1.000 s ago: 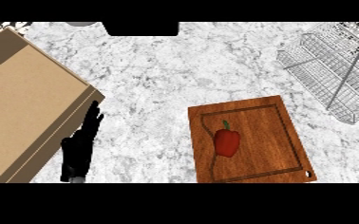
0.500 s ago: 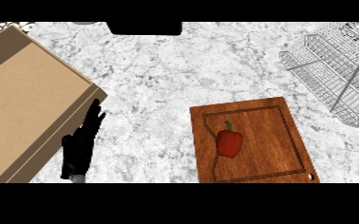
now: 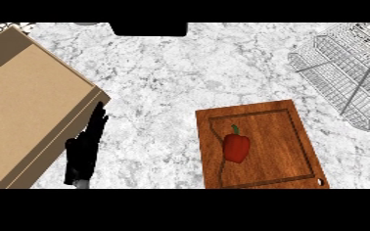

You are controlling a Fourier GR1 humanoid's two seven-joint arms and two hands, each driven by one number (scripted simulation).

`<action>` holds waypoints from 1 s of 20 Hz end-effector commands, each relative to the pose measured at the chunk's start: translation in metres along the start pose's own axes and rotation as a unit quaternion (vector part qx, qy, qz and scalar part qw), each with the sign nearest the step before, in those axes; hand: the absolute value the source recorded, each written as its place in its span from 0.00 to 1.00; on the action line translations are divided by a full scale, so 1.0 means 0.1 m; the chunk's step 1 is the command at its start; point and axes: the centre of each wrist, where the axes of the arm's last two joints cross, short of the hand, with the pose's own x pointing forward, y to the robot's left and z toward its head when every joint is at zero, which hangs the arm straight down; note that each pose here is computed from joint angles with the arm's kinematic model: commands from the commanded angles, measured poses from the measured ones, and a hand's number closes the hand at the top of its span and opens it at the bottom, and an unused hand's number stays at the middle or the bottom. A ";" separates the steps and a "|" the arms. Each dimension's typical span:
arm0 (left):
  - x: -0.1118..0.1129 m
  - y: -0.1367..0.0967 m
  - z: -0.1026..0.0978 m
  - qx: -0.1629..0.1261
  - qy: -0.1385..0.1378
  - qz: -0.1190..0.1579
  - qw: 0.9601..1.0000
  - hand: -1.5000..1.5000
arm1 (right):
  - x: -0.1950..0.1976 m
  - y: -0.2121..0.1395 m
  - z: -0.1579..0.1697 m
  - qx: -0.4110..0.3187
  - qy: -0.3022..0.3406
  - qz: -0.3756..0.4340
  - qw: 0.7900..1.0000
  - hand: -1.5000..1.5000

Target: Pick the sweet potato from the cutting board and place it in the tiered basket

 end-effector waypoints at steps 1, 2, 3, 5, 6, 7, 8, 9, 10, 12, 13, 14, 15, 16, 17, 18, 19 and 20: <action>-0.21 -0.11 0.03 0.004 0.036 -0.009 0.999 0.50 | 0.07 0.27 -0.11 0.006 -0.004 0.014 1.000 1.00; -0.12 -0.02 0.07 -0.002 0.033 -0.005 0.999 0.50 | 0.12 0.42 -0.14 0.007 0.003 0.012 1.000 1.00; -0.13 -0.06 -0.05 0.002 0.029 -0.009 1.000 0.50 | -0.04 0.33 -0.36 0.008 0.025 0.024 0.999 1.00; -0.14 0.22 0.01 -0.002 0.031 -0.004 1.000 0.50 | 0.03 0.58 -0.24 0.001 0.032 0.014 0.999 1.00; -0.10 0.07 -0.11 -0.002 0.032 -0.007 0.999 0.50 | -0.04 0.56 -0.42 0.009 0.036 0.020 0.999 1.00; -0.29 -0.03 0.02 0.004 0.036 -0.005 0.999 0.50 | -0.14 0.59 -0.43 0.020 0.033 -0.001 0.999 1.00; -0.08 0.20 0.06 0.005 0.032 -0.003 0.999 0.50 | 0.02 0.76 -0.40 0.014 0.034 0.005 0.999 1.00; -0.13 0.12 -0.07 0.003 0.035 -0.010 0.999 0.50 | -0.11 0.78 -0.50 0.015 0.028 0.014 0.999 1.00; -0.33 0.13 0.14 0.004 0.034 -0.010 0.999 0.50 | -0.26 0.81 -0.44 0.013 0.035 -0.026 0.999 1.00; 0.02 0.07 -0.11 0.001 0.023 -0.003 1.000 0.50 | -0.16 1.06 -0.44 0.036 0.052 -0.063 0.996 1.00; -0.12 -0.01 0.04 0.002 0.032 -0.003 0.999 0.50 | -0.07 1.01 -0.44 0.046 0.069 -0.123 0.989 1.00; -0.13 0.04 -0.01 -0.001 0.028 -0.005 1.000 0.50 | -0.20 1.10 -0.45 0.055 0.078 -0.158 0.983 0.00; -0.07 0.06 0.05 0.002 0.032 0.002 0.999 0.50 | -0.18 1.10 -0.44 0.058 0.080 -0.165 0.981 0.00; -0.15 0.03 0.02 0.005 0.040 -0.010 0.999 0.50 | -0.04 0.95 -0.48 0.069 0.067 -0.187 0.978 0.00; -0.20 0.05 0.12 -0.005 0.039 -0.005 0.999 0.50 | -0.13 1.25 -0.39 0.067 0.075 -0.197 0.975 0.00; -0.27 0.11 0.18 0.002 0.033 -0.006 0.999 0.50 | -0.24 1.16 -0.47 0.054 0.076 -0.224 0.970 0.00; -0.12 0.05 -0.10 0.001 0.027 -0.014 1.000 0.50 | -0.12 1.08 -0.53 0.054 0.074 -0.239 0.967 0.00; -0.26 0.16 0.03 0.007 0.038 -0.001 0.999 0.50 | -0.23 1.20 -0.41 0.048 0.072 -0.269 0.959 0.00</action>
